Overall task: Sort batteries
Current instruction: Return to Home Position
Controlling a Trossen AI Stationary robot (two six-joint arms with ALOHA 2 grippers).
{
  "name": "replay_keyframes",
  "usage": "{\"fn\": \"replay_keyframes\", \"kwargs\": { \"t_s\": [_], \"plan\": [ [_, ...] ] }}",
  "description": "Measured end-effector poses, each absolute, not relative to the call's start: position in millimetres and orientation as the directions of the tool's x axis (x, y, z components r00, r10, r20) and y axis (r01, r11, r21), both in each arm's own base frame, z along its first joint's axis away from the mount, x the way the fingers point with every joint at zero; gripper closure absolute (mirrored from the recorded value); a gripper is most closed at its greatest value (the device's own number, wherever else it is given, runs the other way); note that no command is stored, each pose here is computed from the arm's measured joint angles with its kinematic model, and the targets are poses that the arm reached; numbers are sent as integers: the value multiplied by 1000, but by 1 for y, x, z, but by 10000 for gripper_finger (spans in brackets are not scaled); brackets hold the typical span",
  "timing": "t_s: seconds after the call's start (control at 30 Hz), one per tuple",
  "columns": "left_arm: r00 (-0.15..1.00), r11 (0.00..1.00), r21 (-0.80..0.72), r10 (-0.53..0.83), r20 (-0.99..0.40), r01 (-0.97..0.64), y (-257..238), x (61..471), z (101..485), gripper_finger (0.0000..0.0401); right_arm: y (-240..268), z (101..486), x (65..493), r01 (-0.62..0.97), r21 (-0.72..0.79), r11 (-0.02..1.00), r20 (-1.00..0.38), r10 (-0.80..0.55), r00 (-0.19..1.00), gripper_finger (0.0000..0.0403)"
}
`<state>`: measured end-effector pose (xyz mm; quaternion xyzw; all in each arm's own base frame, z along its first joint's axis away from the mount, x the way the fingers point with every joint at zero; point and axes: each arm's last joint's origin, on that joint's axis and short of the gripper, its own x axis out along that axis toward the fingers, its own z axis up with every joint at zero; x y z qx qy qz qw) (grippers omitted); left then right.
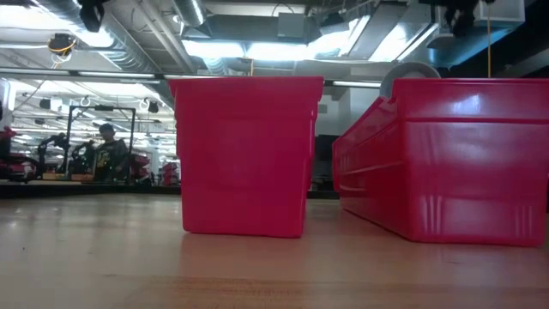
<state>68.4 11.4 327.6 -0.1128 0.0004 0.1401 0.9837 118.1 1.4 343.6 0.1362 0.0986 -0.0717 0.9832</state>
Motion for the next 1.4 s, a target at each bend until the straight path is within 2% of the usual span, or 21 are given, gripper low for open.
{"fn": "replay_keyframes", "kwargs": {
  "t_s": [0.27,0.53,0.77,1.0,1.13,1.4],
  "plan": [
    [961,919,-306,275,40,-250,11,61,290,401,1,302,105,178,338,924,-203,-113,973,398],
    [956,901,-359,285,67,-244,11,55,260,400,1,273,93,150,355,923,-183,-88,979,398],
    [958,884,-381,286,-16,-270,12,67,234,401,1,245,86,89,375,923,-95,-57,994,398],
    [958,880,-386,285,-38,-277,12,73,221,401,1,225,79,46,400,915,-16,-43,999,398],
    [958,878,-399,286,-8,-265,12,78,216,400,2,215,81,10,379,925,54,-33,998,398],
    [959,875,-438,269,84,-207,13,90,195,400,4,187,93,-55,384,922,69,31,997,398]
  ]
}}
